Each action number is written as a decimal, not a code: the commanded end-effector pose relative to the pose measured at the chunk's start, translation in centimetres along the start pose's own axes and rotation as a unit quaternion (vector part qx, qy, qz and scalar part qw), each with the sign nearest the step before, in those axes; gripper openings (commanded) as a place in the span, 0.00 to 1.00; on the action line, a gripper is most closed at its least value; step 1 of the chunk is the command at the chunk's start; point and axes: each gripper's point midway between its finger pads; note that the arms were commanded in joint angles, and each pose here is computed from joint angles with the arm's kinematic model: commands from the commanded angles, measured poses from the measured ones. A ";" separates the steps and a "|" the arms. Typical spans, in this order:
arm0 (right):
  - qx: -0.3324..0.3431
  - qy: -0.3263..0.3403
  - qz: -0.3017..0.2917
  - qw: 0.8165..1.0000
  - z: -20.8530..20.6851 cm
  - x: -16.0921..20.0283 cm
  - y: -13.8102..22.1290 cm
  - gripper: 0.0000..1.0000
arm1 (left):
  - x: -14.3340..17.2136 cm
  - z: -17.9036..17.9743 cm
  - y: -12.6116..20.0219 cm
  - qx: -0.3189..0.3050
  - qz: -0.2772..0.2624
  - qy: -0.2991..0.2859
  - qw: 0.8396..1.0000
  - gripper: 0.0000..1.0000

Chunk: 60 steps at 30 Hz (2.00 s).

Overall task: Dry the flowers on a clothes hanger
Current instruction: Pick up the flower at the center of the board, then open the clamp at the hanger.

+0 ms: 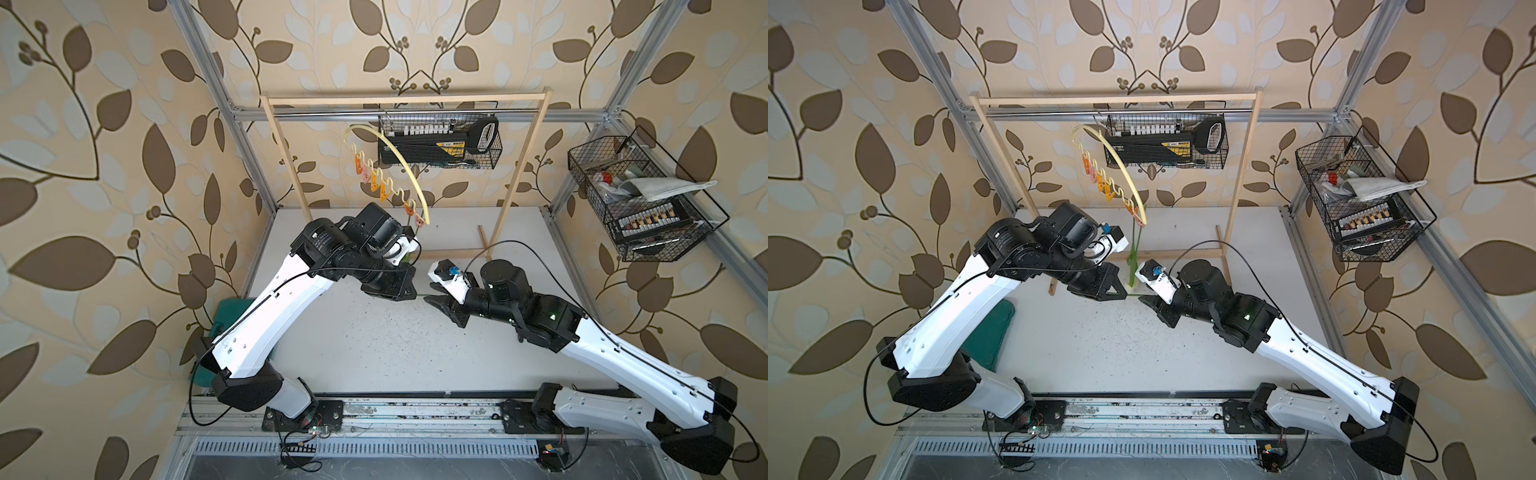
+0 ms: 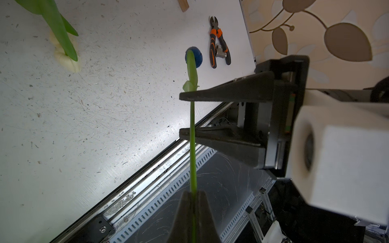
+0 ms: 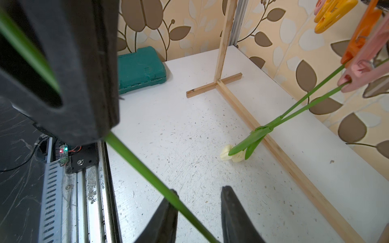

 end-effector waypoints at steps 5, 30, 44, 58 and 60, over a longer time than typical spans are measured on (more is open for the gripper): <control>0.017 0.010 -0.011 1.000 -0.5 -0.5 -0.4 0.33 | -0.4 -0.9 1.3 0.017 -0.017 -0.006 1.000 0.04; 0.020 -0.032 -0.050 0.998 -0.4 -2.1 1.1 0.00 | -6.1 4.7 10.2 -0.142 -0.247 0.018 0.958 0.76; -0.114 -0.442 -0.129 0.880 -0.6 -5.2 -8.0 0.00 | -12.7 18.1 9.7 -0.272 -0.403 0.000 0.874 0.81; -0.051 -0.446 -0.123 0.885 -1.5 -2.1 -14.6 0.00 | -17.0 19.8 7.0 -0.221 -0.371 -0.085 0.898 0.76; -0.051 -0.444 -0.115 0.887 -1.4 -1.8 -14.9 0.00 | -17.3 20.1 7.0 -0.227 -0.375 -0.090 0.894 0.75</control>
Point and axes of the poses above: each gripper's point midway between its finger pads, its own y axis back along the fingers, its own z axis along the line the jaws close on, x = y × z, and after that the axes turned 15 degrees about -y, right-handed
